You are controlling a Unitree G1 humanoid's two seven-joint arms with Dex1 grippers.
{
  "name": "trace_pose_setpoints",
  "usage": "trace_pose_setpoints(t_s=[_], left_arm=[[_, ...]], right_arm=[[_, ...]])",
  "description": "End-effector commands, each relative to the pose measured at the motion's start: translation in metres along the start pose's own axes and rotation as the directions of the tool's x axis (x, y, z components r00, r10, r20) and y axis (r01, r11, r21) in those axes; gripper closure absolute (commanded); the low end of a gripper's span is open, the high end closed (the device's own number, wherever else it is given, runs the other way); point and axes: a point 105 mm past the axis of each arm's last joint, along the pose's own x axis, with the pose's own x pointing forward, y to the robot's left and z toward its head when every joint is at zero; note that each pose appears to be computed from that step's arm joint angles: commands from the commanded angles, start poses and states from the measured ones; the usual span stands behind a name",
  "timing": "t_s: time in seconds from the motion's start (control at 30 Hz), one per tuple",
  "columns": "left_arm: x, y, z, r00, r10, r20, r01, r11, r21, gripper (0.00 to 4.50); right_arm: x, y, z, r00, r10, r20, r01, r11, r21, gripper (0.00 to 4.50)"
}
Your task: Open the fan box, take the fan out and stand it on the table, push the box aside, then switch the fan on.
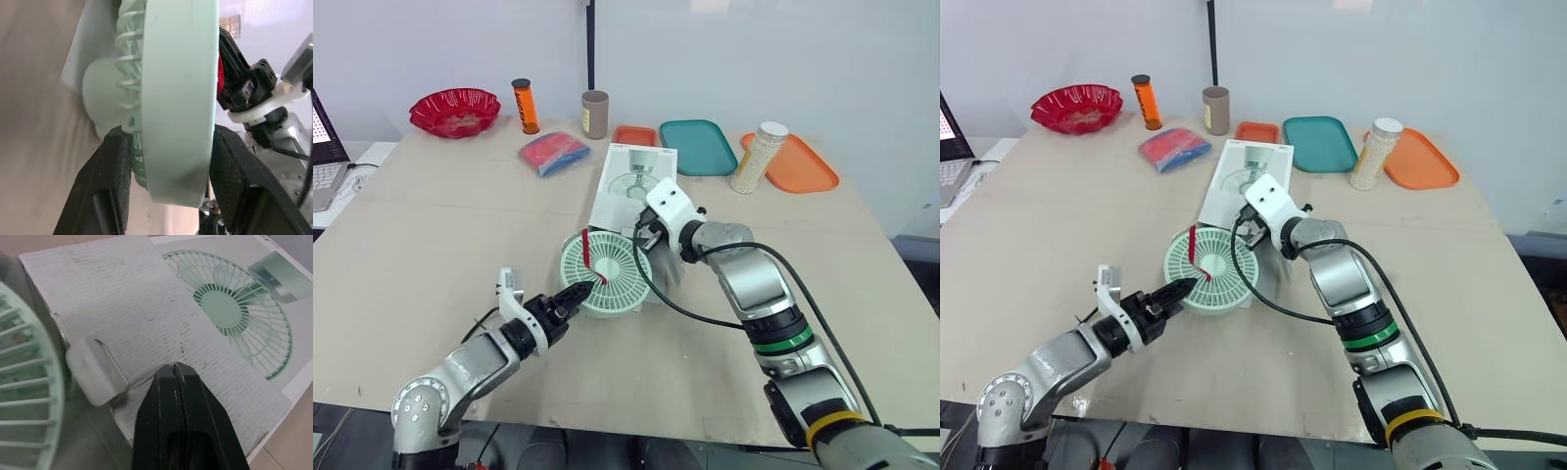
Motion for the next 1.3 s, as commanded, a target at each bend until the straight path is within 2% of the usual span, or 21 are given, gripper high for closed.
trace_pose_setpoints(t_s=[0.03,0.37,0.47,0.7,1.0,1.27,1.3], left_arm=[[-0.01,0.008,-0.003,0.998,0.065,0.002,-0.065,0.998,-0.023,2.44],[-0.036,0.001,-0.018,0.994,0.108,0.022,-0.107,0.994,-0.02,2.44],[-0.048,0.007,-0.015,0.987,0.144,0.073,-0.141,0.989,-0.048,2.44],[-0.046,0.009,-0.022,0.987,0.162,0.004,-0.162,0.987,0.011,2.44],[-0.054,-0.003,-0.045,0.988,0.152,-0.014,-0.153,0.988,-0.022,2.44],[-0.055,-0.001,-0.032,0.983,0.181,0.032,-0.18,0.984,-0.01,2.44],[-0.056,0.0,-0.031,0.982,0.185,0.029,-0.185,0.983,0.006,1.72]], right_arm=[[0.005,0.012,-0.042,0.987,0.036,-0.159,-0.03,0.999,0.037,4.5],[0.004,0.012,-0.04,0.986,0.024,-0.167,-0.023,1.0,0.011,4.5],[0.003,0.011,-0.037,0.987,0.004,-0.158,-0.014,0.998,-0.059,4.5],[0.005,0.018,-0.034,0.988,0.033,-0.154,-0.038,0.999,-0.028,4.5],[0.008,0.018,-0.03,0.988,0.029,-0.153,-0.033,0.999,-0.023,4.5],[0.01,0.021,-0.03,0.988,0.037,-0.149,-0.039,0.999,-0.013,4.5],[0.009,0.021,-0.03,0.988,0.038,-0.148,-0.04,0.999,-0.012,4.5]])
